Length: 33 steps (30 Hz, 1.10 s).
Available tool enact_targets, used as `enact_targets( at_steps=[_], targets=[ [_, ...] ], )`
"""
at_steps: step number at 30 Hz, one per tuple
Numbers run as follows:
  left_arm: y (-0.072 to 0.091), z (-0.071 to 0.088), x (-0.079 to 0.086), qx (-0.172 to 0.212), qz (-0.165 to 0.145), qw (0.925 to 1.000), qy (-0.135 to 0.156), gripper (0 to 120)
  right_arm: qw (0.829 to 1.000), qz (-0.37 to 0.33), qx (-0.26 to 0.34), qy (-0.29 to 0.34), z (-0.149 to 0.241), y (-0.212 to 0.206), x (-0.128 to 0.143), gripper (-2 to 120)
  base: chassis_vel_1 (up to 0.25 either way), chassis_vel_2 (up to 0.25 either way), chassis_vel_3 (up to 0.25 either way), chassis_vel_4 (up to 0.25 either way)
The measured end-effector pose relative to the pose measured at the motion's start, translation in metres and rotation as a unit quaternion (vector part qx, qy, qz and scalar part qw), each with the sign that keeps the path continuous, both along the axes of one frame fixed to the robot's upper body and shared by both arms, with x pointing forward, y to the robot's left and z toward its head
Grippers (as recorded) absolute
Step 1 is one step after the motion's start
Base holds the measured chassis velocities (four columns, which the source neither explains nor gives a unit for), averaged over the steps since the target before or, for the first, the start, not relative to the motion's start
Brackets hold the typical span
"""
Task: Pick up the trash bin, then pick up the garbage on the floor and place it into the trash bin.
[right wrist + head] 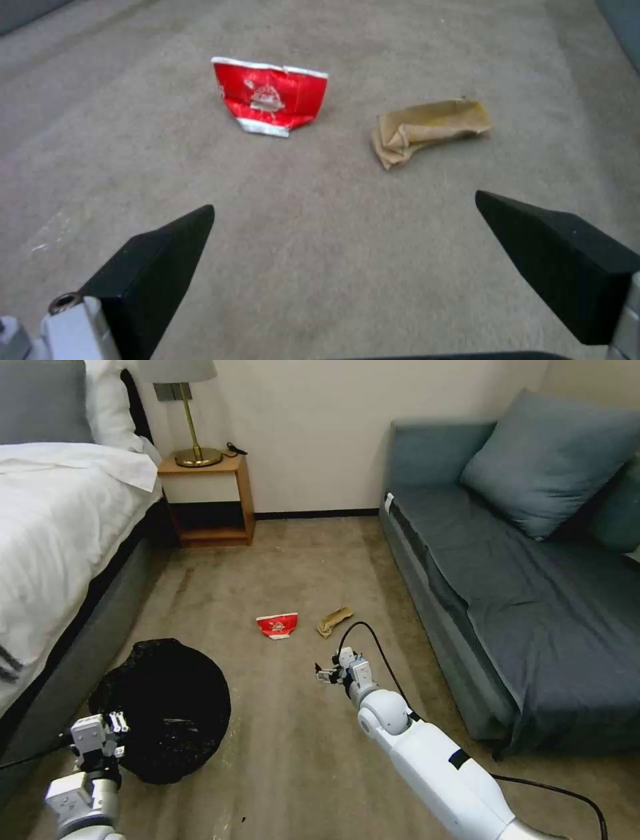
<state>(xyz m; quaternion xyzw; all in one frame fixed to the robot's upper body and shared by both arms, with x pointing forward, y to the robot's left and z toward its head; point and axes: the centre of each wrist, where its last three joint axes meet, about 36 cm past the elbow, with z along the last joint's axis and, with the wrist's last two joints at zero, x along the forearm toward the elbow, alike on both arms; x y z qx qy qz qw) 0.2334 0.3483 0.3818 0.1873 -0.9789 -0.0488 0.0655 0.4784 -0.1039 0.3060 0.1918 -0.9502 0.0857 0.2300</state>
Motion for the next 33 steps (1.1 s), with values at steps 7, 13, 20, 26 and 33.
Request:
enact_targets(
  at_steps=[7, 13, 20, 26, 33],
  targets=[
    [0.0019, 0.0002, 0.0009, 0.002, -0.002, 1.0000, 0.001, 7, 1.000, 0.002, -0.005, 0.000, -0.0026, 0.0030, 0.0000, 100, -0.104, 0.114, 0.109, -0.111],
    [0.0046, 0.0000, 0.0014, 0.000, -0.001, 1.0000, 0.001, 7, 1.000, 0.005, -0.006, -0.001, -0.0020, 0.0089, 0.0010, 100, -0.130, 0.112, 0.120, -0.131],
    [0.0033, -0.0012, 0.0032, -0.002, -0.003, 1.0000, 0.000, 7, 1.000, 0.006, -0.013, 0.002, -0.0079, 0.0088, -0.0016, 100, -0.115, 0.110, 0.113, -0.109],
    [0.0033, 0.0012, 0.0060, -0.002, -0.004, 1.0000, -0.004, 7, 1.000, 0.006, -0.020, -0.003, -0.0070, 0.0058, 0.0008, 100, -0.118, 0.132, 0.122, -0.126],
    [0.0015, -0.0018, 0.0059, -0.006, -0.005, 1.0000, -0.001, 7, 1.000, 0.009, -0.024, -0.008, -0.0051, 0.0074, 0.0020, 100, -0.152, 0.147, 0.145, -0.143]
  ],
)
